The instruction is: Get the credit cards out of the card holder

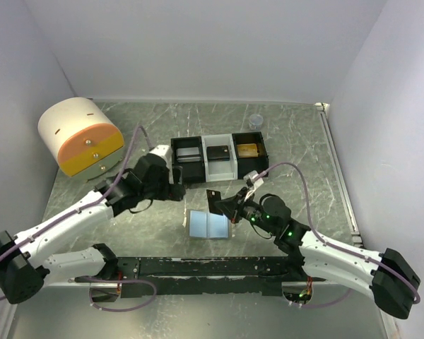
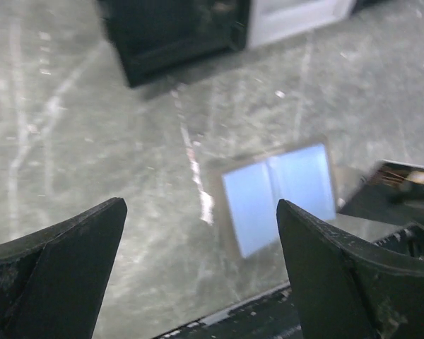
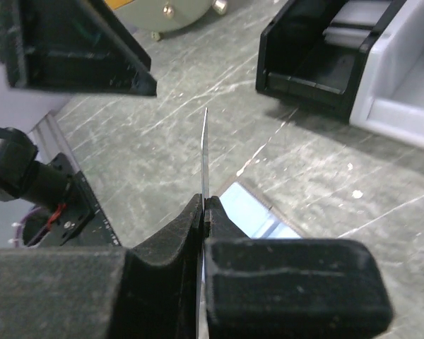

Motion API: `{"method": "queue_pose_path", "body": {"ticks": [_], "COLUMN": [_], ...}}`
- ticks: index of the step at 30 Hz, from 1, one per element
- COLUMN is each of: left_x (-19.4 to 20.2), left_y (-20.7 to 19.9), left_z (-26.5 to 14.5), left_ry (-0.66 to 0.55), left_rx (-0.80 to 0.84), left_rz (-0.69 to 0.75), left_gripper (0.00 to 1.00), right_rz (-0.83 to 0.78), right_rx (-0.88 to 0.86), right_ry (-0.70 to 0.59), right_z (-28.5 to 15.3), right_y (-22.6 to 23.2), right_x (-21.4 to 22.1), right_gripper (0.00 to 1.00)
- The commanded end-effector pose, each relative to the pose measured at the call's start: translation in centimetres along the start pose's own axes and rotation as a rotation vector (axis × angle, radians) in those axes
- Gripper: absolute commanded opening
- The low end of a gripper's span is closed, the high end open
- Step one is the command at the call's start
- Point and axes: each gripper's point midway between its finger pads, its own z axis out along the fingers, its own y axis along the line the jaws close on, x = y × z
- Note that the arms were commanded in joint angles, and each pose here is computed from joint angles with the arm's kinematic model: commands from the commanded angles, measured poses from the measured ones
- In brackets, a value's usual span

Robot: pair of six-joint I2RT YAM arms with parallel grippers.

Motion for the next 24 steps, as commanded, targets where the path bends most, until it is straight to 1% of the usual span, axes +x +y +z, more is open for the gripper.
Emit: {"method": "queue_pose_path", "body": {"ticks": [1, 4, 6, 9, 11, 13, 15, 17, 20, 24], "left_x": [-2.8, -5.1, -5.7, -5.4, -4.8, -5.0, -5.3, -5.4, -5.4, -5.4], "left_y": [4.8, 7.7, 9.3, 10.5, 10.7, 11.0, 11.6, 12.2, 12.4, 12.6], "left_z": [-1.5, -2.6, -3.1, -3.1, -3.3, -3.8, -4.1, -4.5, -4.6, -4.5], "left_ry": [-0.037, -0.113, -0.158, -0.209, -0.193, -0.206, -0.228, -0.241, -0.25, -0.24], "left_rx": [-0.085, -0.165, -0.221, -0.254, -0.255, -0.273, -0.306, -0.341, -0.351, -0.366], "left_rz": [0.02, 0.0, 0.001, -0.004, -0.007, -0.007, -0.008, -0.022, -0.02, -0.01], "left_gripper": [1.0, 1.0, 1.0, 1.0, 1.0, 1.0, 1.0, 1.0, 1.0, 1.0], "right_rz": [-0.25, -0.359, -0.416, -0.415, -0.434, -0.465, -0.458, -0.401, -0.323, -0.304], "right_rx": [0.1, 0.173, 0.168, 0.222, 0.279, 0.306, 0.299, 0.263, 0.237, 0.231], "right_ry": [-0.061, -0.041, -0.035, -0.062, -0.065, -0.048, 0.006, 0.05, 0.034, 0.026], "right_z": [-0.3, -0.7, -0.8, -0.8, -0.8, -0.5, 0.3, 1.2, 1.7, 2.4], "right_y": [-1.5, -2.8, -2.7, -3.4, -4.2, -4.5, -4.9, -5.7, -7.6, -9.9], "right_x": [-2.9, -3.8, -4.2, -5.1, -5.6, -6.2, -6.5, -7.5, -9.8, -12.2], "right_gripper": [0.0, 0.0, 0.0, 0.0, 0.0, 0.0, 0.0, 0.0, 0.0, 0.0]}}
